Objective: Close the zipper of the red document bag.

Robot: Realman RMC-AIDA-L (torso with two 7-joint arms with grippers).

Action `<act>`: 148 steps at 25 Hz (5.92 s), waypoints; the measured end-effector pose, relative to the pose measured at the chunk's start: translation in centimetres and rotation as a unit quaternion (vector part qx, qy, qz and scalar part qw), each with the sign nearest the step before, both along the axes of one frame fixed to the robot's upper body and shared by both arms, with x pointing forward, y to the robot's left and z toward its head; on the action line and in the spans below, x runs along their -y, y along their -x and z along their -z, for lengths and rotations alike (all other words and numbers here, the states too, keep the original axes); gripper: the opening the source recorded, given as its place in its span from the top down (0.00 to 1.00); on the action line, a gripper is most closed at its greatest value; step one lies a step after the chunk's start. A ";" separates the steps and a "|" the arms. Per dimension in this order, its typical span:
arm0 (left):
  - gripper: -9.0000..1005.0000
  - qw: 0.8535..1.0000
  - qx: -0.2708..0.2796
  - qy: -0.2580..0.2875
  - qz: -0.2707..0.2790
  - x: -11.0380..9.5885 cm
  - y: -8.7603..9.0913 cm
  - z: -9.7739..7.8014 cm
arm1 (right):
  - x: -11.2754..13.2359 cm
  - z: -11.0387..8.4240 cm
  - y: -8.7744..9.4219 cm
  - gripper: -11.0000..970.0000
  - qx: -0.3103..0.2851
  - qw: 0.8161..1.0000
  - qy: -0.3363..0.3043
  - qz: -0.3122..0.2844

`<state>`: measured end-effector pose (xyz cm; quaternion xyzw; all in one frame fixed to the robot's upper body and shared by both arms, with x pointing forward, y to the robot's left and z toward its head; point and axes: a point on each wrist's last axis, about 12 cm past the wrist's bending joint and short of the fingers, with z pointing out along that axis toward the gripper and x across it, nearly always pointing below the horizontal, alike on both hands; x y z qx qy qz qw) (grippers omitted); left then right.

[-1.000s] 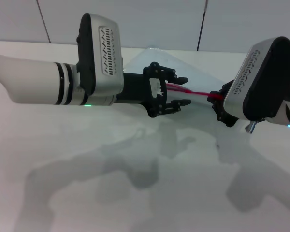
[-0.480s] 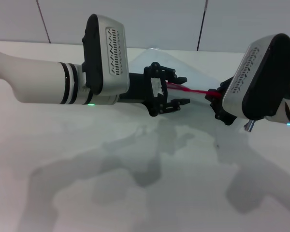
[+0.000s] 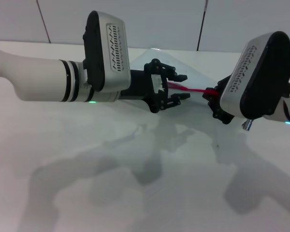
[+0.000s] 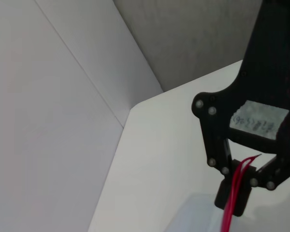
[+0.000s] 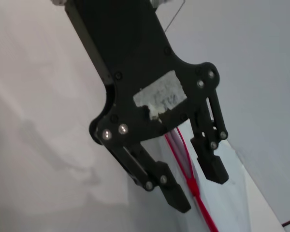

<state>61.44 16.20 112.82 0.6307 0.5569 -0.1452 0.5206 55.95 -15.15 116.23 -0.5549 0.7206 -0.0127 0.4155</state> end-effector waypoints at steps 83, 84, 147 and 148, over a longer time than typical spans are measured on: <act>0.88 0.983 -0.045 0.032 -0.177 -8.8 0.3 2.5 | 6.2 -1.0 -1.7 0.89 0.027 0.993 -0.008 0.112; 0.88 0.982 -0.045 0.033 -0.180 -8.9 0.3 2.5 | 6.3 -1.1 -1.7 0.89 0.027 0.993 -0.009 0.113; 0.38 0.861 0.019 0.352 -0.366 -12.5 4.2 6.5 | 7.4 11.2 -1.4 0.14 0.171 0.837 -0.384 0.351; 0.38 0.861 0.019 0.352 -0.366 -12.5 4.2 6.5 | 7.4 11.2 -1.4 0.14 0.171 0.837 -0.385 0.350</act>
